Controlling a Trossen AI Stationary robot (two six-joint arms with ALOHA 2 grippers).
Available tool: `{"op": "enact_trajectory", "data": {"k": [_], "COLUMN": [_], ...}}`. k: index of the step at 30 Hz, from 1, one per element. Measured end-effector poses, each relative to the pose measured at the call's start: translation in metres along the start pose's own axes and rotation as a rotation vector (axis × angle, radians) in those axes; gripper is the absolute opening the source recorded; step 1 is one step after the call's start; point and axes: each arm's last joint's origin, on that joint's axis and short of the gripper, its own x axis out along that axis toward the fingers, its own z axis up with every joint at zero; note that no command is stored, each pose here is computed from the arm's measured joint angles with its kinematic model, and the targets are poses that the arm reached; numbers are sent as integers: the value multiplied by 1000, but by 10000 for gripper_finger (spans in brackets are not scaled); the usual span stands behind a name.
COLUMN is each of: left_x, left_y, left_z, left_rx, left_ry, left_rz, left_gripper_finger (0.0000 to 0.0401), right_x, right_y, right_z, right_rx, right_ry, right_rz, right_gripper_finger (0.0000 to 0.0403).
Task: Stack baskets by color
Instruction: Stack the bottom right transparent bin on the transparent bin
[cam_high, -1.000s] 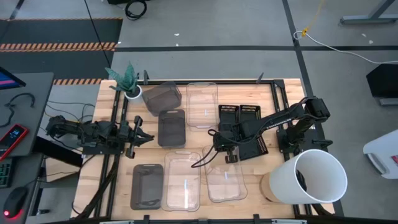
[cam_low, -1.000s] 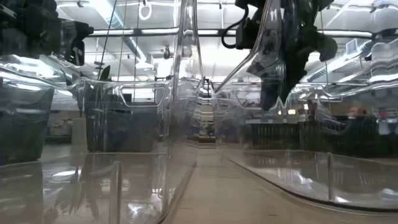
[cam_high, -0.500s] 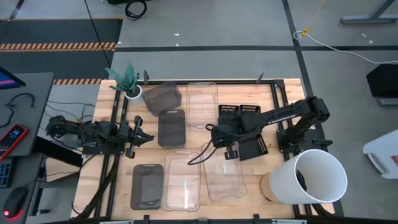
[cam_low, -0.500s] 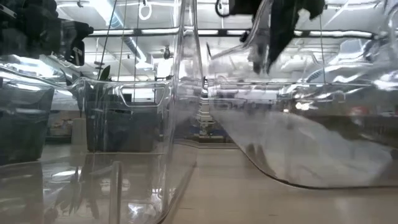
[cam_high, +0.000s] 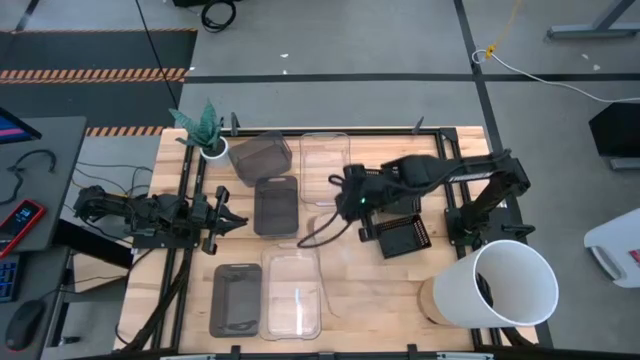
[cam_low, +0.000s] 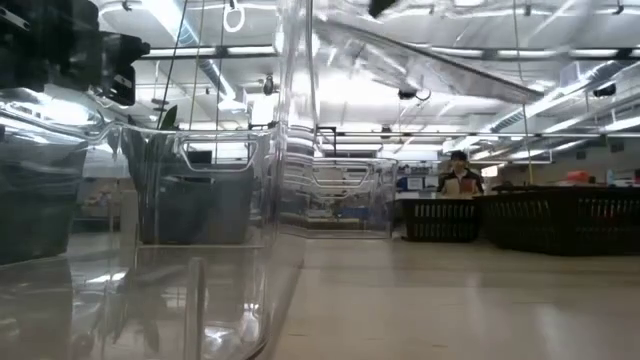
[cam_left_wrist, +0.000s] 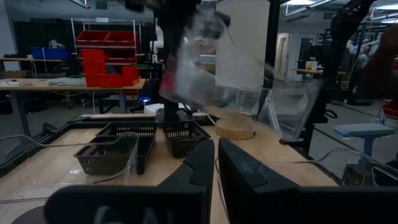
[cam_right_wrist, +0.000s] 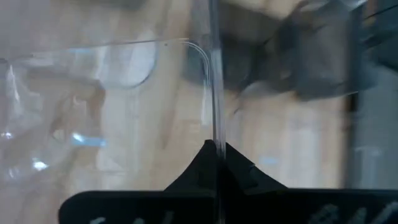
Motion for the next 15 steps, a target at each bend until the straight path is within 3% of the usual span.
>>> {"op": "enact_trajectory", "data": {"k": [10,15], "left_x": [0,0], "left_y": [0,0], "left_z": [0,0], "left_rx": [0,0], "left_ry": [0,0], "left_rz": [0,0], "left_gripper_finger": [29,26], "right_x": [-12,-13], "right_y": [-66,-100], "right_z": [3,-10], "right_rx": [40,60], "right_ry": [-66,-26], "right_rz": [-320,-393], "right_gripper_finger": [0,0]}}
